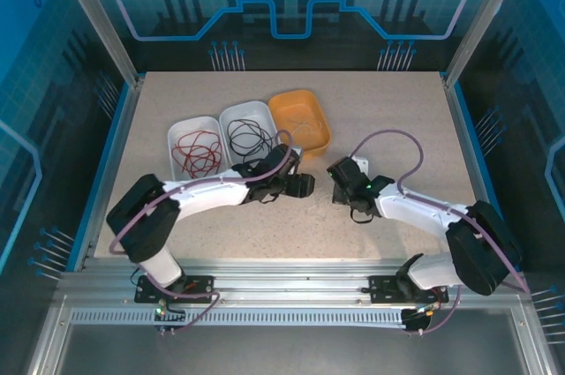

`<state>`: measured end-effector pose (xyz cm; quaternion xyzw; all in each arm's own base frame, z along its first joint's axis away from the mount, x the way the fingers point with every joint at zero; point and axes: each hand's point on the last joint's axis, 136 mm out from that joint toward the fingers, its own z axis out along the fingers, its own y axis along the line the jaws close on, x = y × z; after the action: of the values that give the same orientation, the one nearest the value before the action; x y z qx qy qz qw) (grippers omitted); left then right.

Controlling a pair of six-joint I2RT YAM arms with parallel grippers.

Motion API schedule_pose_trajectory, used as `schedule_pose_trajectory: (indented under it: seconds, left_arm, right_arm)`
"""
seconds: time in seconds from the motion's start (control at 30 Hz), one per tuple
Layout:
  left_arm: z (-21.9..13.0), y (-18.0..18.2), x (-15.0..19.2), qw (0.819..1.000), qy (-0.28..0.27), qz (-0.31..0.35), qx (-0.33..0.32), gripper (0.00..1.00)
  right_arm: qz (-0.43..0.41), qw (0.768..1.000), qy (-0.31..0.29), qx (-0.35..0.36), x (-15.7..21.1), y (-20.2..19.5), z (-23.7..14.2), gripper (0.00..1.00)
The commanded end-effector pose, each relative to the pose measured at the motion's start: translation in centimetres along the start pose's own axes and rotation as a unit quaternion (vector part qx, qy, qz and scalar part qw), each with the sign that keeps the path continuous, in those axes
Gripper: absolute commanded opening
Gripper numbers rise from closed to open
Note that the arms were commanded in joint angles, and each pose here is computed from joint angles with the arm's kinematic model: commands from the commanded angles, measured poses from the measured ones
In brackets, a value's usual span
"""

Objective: Untangle the cables

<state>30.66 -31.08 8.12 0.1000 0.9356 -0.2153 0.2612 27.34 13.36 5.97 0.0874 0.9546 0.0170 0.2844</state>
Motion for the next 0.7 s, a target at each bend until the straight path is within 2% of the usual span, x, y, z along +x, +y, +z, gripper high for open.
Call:
schedule_pose_trajectory:
  seconds: [0.0, 0.1, 0.27, 0.4, 0.67]
  left_arm:
    - [1.8, 0.5, 1.9, 0.997, 0.062, 0.032, -0.030, 0.69]
    - [3.0, 0.0, 2.8, 0.993, 0.100, 0.052, -0.042, 0.67]
    - [4.1, -0.8, 3.4, 0.987, 0.131, 0.074, -0.063, 0.67]
    - [5.0, -0.9, 4.0, 0.983, 0.155, 0.076, -0.070, 0.62]
    - [5.8, 0.0, 6.0, 0.971, 0.204, 0.090, -0.091, 0.58]
  right_arm:
    - [0.017, 1.000, -0.010, -0.012, -0.4, 0.0, -0.3, 0.00]
    - [0.017, 1.000, -0.011, -0.013, -0.4, 0.0, -0.3, 0.00]
    - [0.023, 1.000, -0.011, -0.013, -0.2, -0.1, -0.1, 0.00]
    - [0.031, 0.999, -0.012, -0.018, 0.2, -0.3, 0.0, 0.00]
    - [0.036, 0.999, -0.012, -0.024, 0.5, -0.5, -0.1, 0.00]
